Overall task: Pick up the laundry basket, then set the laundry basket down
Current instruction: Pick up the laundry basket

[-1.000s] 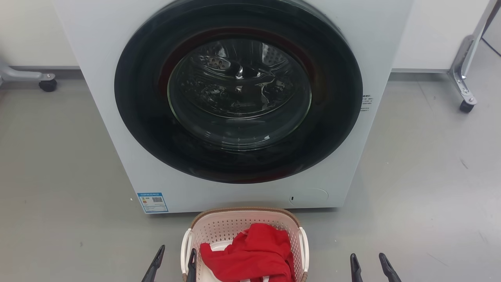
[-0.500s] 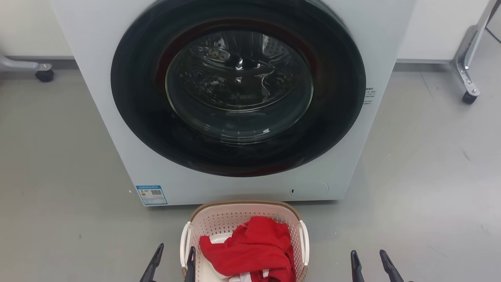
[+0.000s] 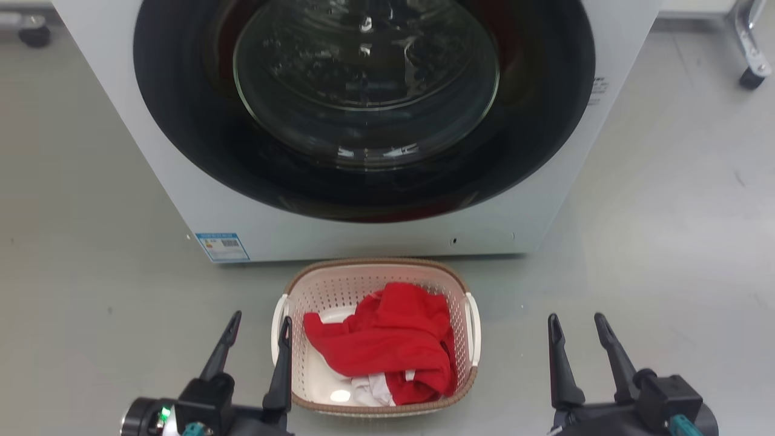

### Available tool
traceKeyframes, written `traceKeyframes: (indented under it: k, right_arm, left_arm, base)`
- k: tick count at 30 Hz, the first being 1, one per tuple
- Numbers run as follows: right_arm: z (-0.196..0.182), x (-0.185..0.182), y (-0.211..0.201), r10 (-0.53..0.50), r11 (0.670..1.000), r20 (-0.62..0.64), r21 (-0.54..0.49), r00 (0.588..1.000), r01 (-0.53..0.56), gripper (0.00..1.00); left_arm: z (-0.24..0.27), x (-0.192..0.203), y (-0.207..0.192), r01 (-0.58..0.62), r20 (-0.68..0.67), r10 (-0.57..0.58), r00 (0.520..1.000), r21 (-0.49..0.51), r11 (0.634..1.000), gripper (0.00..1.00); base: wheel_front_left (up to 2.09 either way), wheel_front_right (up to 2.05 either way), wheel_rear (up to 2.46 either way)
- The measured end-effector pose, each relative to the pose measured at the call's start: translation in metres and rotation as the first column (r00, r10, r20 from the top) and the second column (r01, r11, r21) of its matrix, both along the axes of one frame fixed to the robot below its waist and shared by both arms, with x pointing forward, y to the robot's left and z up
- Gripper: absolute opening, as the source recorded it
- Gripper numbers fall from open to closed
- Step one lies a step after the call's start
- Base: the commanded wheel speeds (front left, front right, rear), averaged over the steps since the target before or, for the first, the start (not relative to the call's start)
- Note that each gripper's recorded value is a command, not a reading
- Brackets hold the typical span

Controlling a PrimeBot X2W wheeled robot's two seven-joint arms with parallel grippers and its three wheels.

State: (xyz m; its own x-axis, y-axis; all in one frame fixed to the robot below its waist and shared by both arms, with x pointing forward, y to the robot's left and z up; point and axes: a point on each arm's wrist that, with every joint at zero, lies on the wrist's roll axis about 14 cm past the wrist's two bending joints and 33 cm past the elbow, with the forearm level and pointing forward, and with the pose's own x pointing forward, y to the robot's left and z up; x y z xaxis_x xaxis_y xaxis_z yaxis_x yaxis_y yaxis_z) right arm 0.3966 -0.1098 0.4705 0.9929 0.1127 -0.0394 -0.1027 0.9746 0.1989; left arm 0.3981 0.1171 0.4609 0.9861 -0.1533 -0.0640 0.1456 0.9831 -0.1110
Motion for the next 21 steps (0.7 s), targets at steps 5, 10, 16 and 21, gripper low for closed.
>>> traceKeyframes:
  k: [5, 10, 16, 21]
  right_arm:
    - [-0.01, 0.023, 0.003, 0.015, 1.0, -0.013, -0.022, 1.0, -0.016, 1.0]
    - [-0.025, 0.044, 0.005, 0.031, 0.999, -0.039, -0.029, 0.999, -0.032, 1.0]
    - [-0.052, 0.075, 0.002, 0.031, 0.999, -0.086, -0.041, 0.996, -0.035, 1.0]
    - [-0.076, 0.096, 0.002, 0.036, 0.998, -0.126, -0.051, 0.991, -0.043, 1.0]
  left_arm:
    - [-0.011, 0.022, 0.004, -0.007, -0.021, 0.007, 1.0, 0.013, 1.0, 1.0]
    - [-0.028, 0.043, 0.006, -0.009, -0.054, 0.01, 0.998, 0.019, 1.0, 1.0]
    - [-0.065, 0.065, 0.008, -0.005, -0.134, 0.011, 0.991, 0.042, 0.999, 1.0]
    - [-0.09, 0.083, 0.009, -0.002, -0.178, 0.011, 0.984, 0.054, 0.999, 1.0]
  base:
    - [0.0, 0.0, 0.0]
    - [0.0, 0.0, 0.0]
    - [0.0, 0.0, 0.0]
    - [0.0, 0.0, 0.0]
